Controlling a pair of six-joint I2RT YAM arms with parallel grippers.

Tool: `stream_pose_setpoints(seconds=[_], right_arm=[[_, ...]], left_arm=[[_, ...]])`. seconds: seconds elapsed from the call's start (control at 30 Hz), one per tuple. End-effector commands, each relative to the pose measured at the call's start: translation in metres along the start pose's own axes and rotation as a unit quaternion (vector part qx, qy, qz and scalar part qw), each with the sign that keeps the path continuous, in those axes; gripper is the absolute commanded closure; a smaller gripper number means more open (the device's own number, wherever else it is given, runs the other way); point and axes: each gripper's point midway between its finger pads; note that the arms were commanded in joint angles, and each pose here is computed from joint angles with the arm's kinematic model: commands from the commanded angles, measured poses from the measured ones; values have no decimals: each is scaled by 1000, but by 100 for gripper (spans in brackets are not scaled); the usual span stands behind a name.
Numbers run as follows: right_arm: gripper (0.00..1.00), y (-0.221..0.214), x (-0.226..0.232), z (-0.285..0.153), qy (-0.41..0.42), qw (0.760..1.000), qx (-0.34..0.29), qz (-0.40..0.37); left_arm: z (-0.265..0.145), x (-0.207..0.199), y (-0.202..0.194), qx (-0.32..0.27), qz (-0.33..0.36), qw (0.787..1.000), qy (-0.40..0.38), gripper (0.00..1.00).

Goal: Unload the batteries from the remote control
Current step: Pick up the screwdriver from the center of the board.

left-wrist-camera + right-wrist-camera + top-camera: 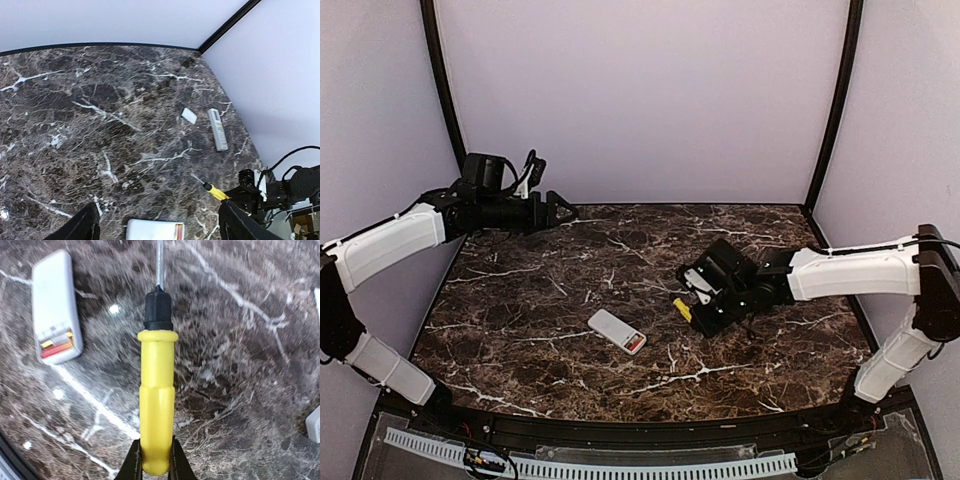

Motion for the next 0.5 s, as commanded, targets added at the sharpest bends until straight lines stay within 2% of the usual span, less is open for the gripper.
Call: stream_pose_setpoints(seconds=[0.0, 0.2, 0.3, 0.47], right_arm=[[100, 61, 0, -60, -2, 994, -104, -18], [100, 106, 6, -107, -1, 983, -173, -57], [100, 115, 13, -113, 1, 980, -181, -82], [100, 120, 23, -112, -11, 978, -172, -116]], left_arm=[[-22, -49, 1, 0, -14, 994, -110, 20], [-22, -82, -21, 58, -78, 973, -208, 20], [-12, -94, -36, 104, -89, 964, -228, 18], [-4, -111, -49, 137, -85, 956, -244, 16]])
Point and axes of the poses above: each gripper's point midway between its finger pads, its own z axis out along the fingers, its own x axis along the line the jaws close on, y = z × x, and after that the axes turned 13 degrees about -z, right-handed
